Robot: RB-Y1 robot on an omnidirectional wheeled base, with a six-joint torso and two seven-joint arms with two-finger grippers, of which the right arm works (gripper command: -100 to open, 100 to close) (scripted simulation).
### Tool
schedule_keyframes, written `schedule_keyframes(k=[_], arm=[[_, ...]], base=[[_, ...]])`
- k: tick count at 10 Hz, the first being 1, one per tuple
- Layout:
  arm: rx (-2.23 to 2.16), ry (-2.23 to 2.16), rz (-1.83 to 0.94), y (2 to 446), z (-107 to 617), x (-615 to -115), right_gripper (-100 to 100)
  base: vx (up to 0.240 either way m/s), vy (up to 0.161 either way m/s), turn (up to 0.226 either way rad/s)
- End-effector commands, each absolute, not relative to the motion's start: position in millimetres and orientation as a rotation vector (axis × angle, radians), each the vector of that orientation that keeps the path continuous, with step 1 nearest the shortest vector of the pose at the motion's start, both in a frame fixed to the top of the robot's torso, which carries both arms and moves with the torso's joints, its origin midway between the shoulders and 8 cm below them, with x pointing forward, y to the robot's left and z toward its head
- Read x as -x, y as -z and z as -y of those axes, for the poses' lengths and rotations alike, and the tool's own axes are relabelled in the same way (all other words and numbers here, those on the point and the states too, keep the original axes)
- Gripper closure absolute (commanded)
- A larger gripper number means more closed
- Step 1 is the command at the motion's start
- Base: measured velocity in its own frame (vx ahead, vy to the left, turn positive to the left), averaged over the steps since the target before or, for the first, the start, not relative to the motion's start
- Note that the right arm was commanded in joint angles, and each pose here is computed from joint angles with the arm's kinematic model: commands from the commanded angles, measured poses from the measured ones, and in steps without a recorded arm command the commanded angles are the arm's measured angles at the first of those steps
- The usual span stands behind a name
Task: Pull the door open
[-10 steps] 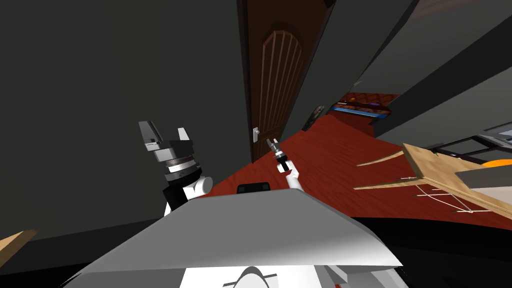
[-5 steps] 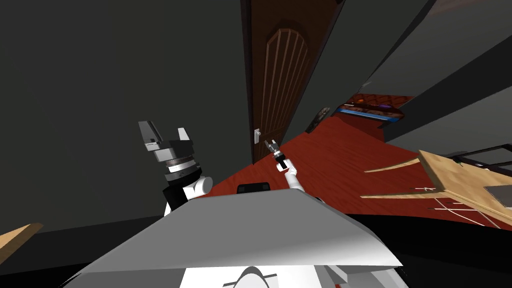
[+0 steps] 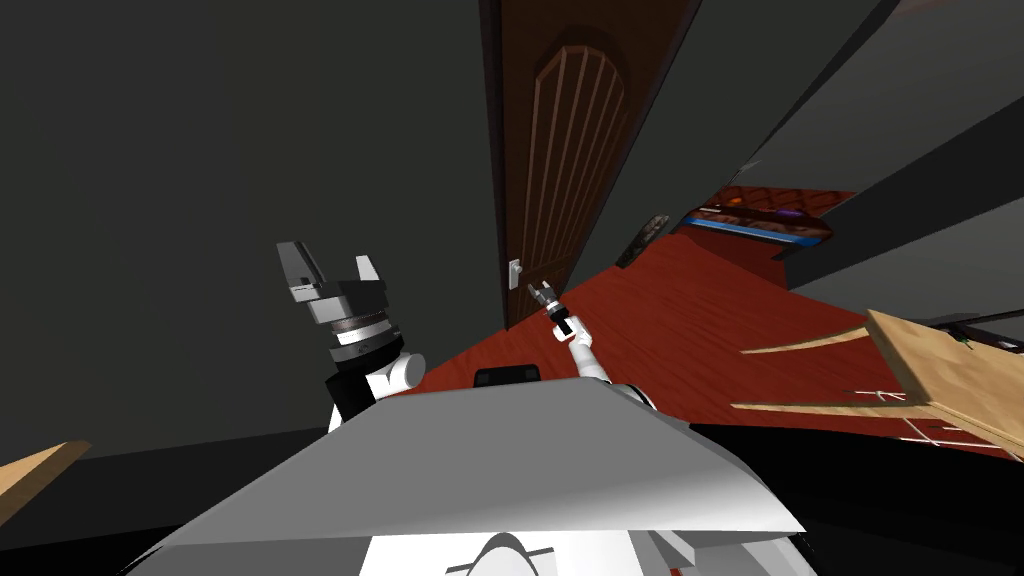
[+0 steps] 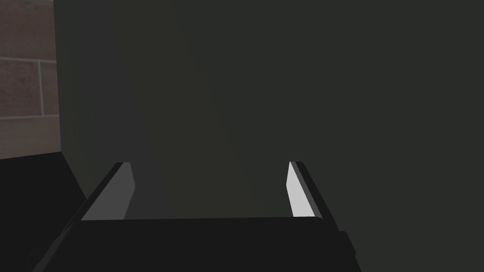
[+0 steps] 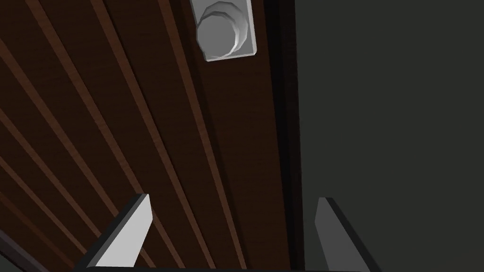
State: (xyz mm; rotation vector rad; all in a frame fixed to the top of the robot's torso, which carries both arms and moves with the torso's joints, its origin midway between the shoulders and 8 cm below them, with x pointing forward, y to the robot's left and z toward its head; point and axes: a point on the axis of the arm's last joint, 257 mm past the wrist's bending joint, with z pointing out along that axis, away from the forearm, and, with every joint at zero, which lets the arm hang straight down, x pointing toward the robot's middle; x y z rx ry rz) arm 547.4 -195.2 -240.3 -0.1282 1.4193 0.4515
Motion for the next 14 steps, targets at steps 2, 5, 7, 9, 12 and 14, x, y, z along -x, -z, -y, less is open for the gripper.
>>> schedule_keyframes(k=[2,5,7,9,12,14], arm=[[0.188,-0.408,-1.458,257,191,-555,-100],[0.228,-0.381,-1.489,271,189,-559,-100],[0.264,-0.357,-1.512,281,188,-563,-100],[0.303,-0.334,-1.535,291,186,-567,-100],[0.314,-0.327,-1.542,294,185,-567,-100],[0.304,-0.314,-1.546,295,200,-567,-100]], base=[[0.051,-0.046,0.087],[0.060,-0.044,0.053],[0.051,-0.035,0.067],[0.048,-0.042,0.060],[0.037,-0.032,0.030],[0.130,0.066,0.077]])
